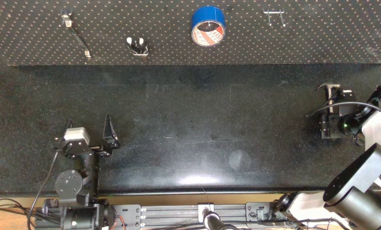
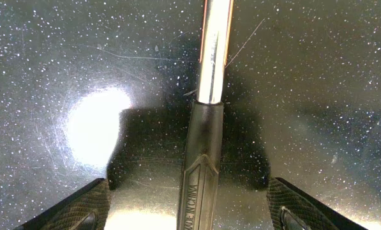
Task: Place Tools Onto Pegboard
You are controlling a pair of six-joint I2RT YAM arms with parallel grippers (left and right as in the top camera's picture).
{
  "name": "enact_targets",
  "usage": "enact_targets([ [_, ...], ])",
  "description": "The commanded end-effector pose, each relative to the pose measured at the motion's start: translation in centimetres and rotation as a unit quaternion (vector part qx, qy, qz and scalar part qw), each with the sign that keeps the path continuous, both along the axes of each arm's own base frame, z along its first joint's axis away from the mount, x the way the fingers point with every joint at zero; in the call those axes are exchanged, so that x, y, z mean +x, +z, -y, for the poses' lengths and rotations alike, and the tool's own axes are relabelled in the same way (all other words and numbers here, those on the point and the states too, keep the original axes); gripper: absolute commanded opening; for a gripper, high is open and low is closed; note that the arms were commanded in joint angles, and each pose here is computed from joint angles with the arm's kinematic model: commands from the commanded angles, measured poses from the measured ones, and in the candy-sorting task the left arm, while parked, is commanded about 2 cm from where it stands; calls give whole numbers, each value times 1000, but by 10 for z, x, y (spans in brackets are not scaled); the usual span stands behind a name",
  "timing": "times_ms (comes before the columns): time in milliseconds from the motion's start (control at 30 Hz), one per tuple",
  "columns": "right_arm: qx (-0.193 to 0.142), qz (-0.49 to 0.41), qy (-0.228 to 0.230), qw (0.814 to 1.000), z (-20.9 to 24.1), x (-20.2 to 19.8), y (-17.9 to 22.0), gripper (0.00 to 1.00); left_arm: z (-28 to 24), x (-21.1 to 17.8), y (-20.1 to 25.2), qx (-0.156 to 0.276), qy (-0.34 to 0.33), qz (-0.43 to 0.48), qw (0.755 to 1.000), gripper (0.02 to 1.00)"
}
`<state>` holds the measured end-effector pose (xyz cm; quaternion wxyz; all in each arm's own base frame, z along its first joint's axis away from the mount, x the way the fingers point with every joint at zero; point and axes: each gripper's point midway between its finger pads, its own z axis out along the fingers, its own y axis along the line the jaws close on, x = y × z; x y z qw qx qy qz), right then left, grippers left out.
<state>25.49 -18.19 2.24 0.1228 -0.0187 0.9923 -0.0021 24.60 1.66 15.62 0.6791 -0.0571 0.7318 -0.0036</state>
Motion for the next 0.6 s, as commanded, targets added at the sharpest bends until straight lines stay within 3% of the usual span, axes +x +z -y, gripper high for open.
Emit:
enact_targets([
  [33,6,-2,4,1000,0,0,-3,761,2,0,0,-6,-5,1,1000,996],
  [600,10,-9,13,1000,-1,-2,-9,603,2,0,0,-7,-5,1,1000,996],
])
